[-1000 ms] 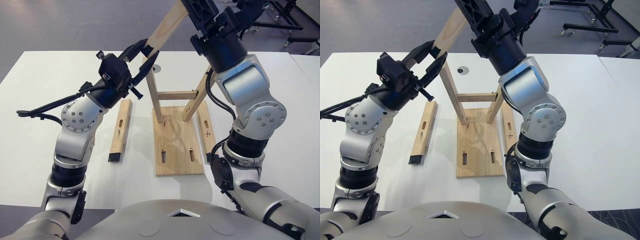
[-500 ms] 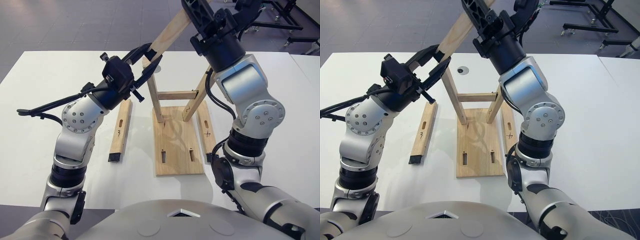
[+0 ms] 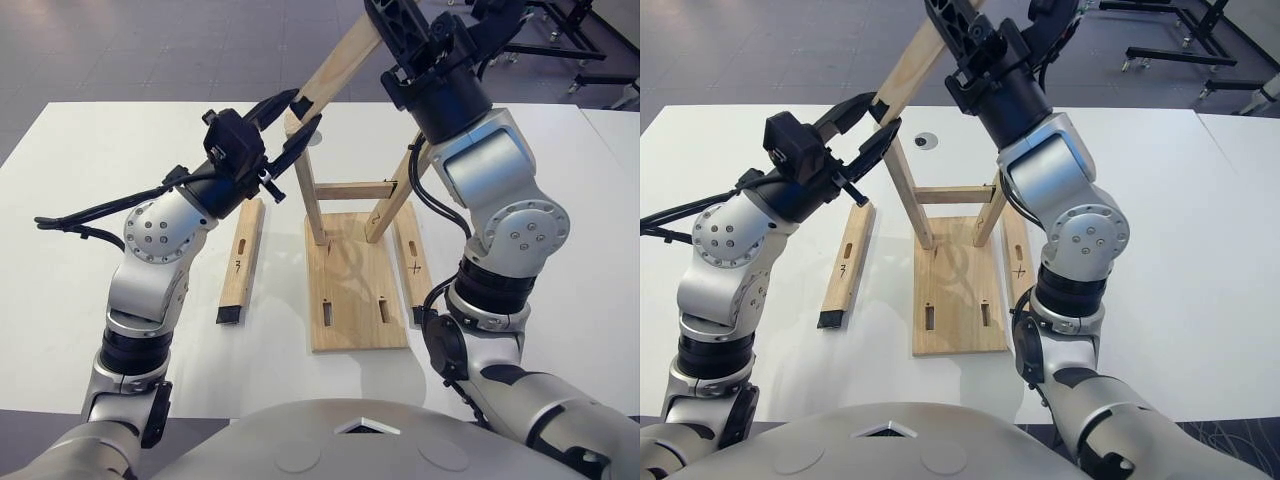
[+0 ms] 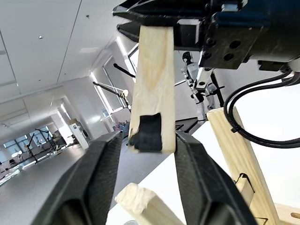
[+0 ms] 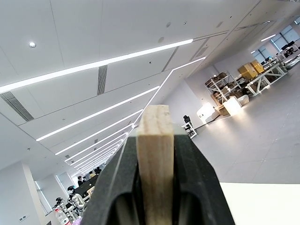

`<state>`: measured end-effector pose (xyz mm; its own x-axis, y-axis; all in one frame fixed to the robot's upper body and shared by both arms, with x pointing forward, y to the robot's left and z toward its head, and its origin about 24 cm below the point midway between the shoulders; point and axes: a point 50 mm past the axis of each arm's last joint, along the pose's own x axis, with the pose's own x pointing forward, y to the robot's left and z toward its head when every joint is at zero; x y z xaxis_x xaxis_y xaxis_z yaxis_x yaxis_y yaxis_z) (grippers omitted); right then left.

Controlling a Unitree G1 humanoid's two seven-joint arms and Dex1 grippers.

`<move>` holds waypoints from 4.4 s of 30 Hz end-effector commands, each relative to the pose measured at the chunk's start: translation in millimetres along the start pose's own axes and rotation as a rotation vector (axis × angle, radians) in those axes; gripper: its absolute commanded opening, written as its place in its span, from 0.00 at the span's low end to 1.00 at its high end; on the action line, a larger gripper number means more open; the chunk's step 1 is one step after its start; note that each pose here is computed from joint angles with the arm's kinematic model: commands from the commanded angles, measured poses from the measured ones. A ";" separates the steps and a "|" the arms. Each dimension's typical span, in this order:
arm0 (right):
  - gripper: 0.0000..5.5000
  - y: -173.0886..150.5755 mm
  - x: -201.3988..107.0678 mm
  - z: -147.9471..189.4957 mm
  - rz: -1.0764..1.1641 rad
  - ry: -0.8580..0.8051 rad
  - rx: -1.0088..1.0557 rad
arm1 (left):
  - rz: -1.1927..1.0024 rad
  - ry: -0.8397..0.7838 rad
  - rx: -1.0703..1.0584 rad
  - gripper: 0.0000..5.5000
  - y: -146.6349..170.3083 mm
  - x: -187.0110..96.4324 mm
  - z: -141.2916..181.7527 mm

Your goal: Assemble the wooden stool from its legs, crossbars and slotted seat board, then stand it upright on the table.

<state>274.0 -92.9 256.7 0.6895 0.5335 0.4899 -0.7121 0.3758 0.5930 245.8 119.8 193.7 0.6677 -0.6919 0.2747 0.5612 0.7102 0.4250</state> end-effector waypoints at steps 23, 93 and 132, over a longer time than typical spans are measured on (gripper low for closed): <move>0.07 -77.7 -154.5 -13.4 -0.802 0.060 -0.482 | 0.611 0.170 0.045 0.47 44.2 -41.0 -2.6; 0.07 -131.2 -189.6 -53.4 -0.849 0.232 -0.800 | 0.537 0.195 0.026 0.47 41.4 -23.1 -19.2; 0.36 -110.7 -107.6 35.9 -0.596 -0.030 -0.803 | 0.603 0.171 0.069 0.47 49.5 -24.3 -24.1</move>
<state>280.6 -221.2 147.8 0.9677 0.0638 0.2439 -0.1015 0.9842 0.1453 267.5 174.2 185.1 0.9319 -0.1360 0.3362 0.0368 0.9577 0.2852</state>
